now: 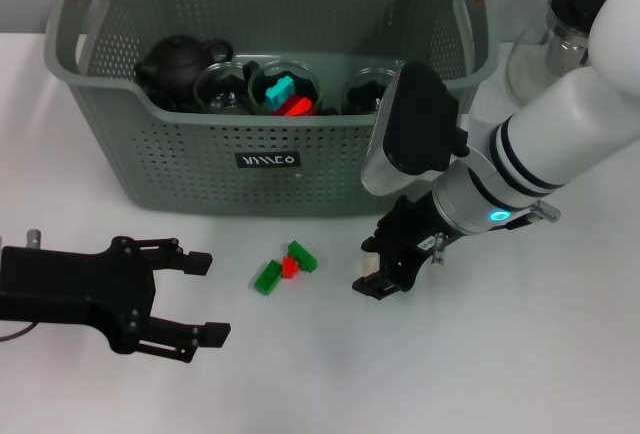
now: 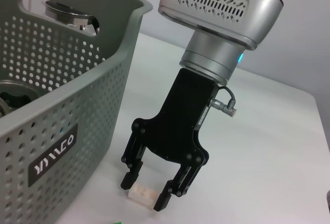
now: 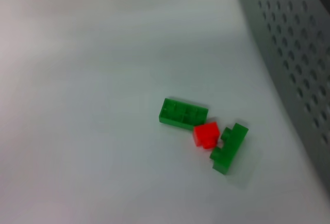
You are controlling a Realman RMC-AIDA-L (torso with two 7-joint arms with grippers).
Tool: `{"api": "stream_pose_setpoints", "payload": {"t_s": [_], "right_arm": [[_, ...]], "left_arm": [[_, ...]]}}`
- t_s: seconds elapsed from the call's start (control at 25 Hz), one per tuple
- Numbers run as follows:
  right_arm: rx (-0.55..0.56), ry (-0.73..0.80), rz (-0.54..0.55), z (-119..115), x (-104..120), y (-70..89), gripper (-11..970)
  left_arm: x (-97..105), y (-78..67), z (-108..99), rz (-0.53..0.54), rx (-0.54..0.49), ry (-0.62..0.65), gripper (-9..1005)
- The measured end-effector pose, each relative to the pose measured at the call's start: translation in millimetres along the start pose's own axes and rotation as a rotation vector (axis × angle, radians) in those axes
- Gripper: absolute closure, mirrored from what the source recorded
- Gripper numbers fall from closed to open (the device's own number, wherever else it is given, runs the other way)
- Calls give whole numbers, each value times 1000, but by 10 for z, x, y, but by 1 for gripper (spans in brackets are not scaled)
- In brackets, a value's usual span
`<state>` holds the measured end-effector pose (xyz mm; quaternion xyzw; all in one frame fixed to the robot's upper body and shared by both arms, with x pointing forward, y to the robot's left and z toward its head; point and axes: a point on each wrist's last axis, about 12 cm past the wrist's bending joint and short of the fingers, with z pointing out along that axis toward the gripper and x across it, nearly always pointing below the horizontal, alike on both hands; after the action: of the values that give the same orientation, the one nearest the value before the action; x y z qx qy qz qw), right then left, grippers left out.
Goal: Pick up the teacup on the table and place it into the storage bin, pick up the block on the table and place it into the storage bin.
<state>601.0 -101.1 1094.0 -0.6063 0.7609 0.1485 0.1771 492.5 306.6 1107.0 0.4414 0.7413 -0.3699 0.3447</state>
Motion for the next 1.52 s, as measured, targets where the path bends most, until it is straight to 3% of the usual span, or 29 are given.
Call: {"api": "stream_pose_setpoints", "payload": {"t_s": [0.32, 0.68, 0.92, 1.16, 1.32, 1.52], "right_arm": [[9, 26, 17, -10, 15, -13, 446], [-76, 17, 7, -186, -35, 49, 513], [-151, -13, -2, -573, -126, 103, 512], [-198, -141, -50, -1134, -357, 169, 513], [-132, -305, -90, -1524, -599, 139, 513], [54, -415, -26, -1674, -859, -73, 512]], "left_arm": [[0, 0, 0, -1, 0, 0, 79], [0, 8, -22, 0, -6, 1, 79], [16, 14, -69, 4, -27, -13, 79], [41, 14, -105, 3, -44, -25, 79], [29, 17, -106, 14, -46, -35, 79], [4, 24, -98, 26, -46, -46, 79]]}}
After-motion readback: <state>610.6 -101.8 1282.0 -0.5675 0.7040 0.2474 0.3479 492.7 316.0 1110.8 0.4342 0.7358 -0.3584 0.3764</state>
